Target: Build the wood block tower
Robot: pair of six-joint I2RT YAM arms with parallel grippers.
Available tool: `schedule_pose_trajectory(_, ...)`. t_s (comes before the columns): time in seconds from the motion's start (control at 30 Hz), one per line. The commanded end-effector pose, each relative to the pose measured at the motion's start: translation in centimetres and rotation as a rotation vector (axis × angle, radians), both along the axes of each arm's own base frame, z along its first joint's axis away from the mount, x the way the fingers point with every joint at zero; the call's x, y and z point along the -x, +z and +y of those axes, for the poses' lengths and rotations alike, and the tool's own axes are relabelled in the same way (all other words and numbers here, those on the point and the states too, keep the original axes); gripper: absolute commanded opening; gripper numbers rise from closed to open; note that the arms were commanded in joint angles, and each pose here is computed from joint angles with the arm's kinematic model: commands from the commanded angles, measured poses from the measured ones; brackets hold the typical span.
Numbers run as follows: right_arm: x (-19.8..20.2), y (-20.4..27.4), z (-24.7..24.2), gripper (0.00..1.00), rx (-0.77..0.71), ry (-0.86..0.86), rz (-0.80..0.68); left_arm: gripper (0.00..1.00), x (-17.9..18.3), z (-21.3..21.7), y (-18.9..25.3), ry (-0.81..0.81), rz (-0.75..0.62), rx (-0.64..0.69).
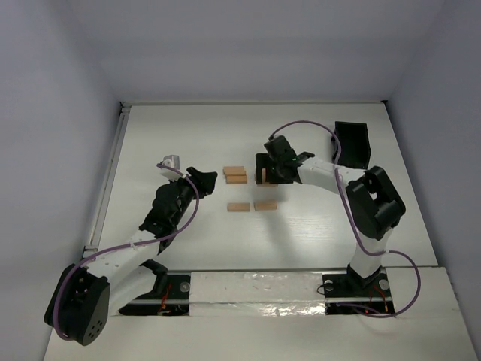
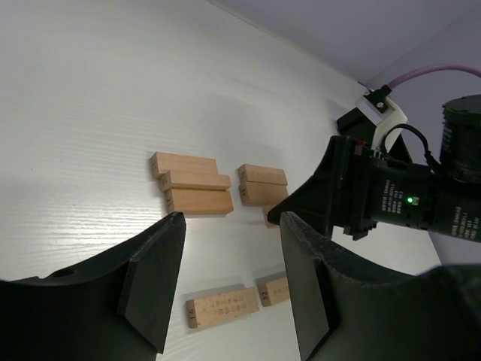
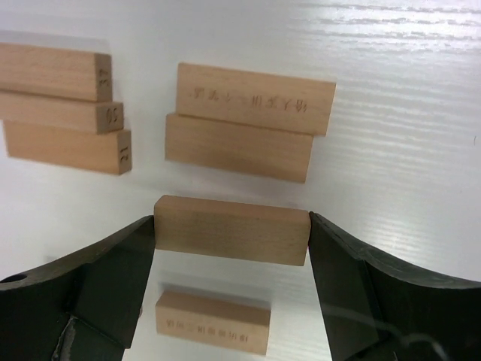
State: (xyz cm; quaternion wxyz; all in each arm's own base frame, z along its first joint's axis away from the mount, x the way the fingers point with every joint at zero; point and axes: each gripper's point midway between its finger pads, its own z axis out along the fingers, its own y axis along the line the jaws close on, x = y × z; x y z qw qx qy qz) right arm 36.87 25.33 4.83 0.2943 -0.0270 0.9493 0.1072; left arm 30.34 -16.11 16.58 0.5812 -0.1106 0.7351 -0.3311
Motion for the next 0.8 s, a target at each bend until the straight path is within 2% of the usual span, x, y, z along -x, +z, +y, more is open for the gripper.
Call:
schedule_pose_trajectory(0.0, 0.4, 3.3, 1.2, 0.84, -0.088, 0.048, -0.062, 0.50, -0.7, -0.4, 3.3, -0.004, -0.083, 0.042)
schedule_pose_trajectory(0.27, 2.8, 2.4, 2.0, 0.84, -0.065, 0.061, -0.046, 0.50, -0.9, -0.6, 2.9, -0.010, -0.073, 0.037)
schedule_pose_trajectory(0.77, 2.2, 0.8, 1.3, 0.87, 0.047, 0.011, -0.060, 0.50, -0.8, -0.5, 2.8, -0.008, -0.069, 0.032)
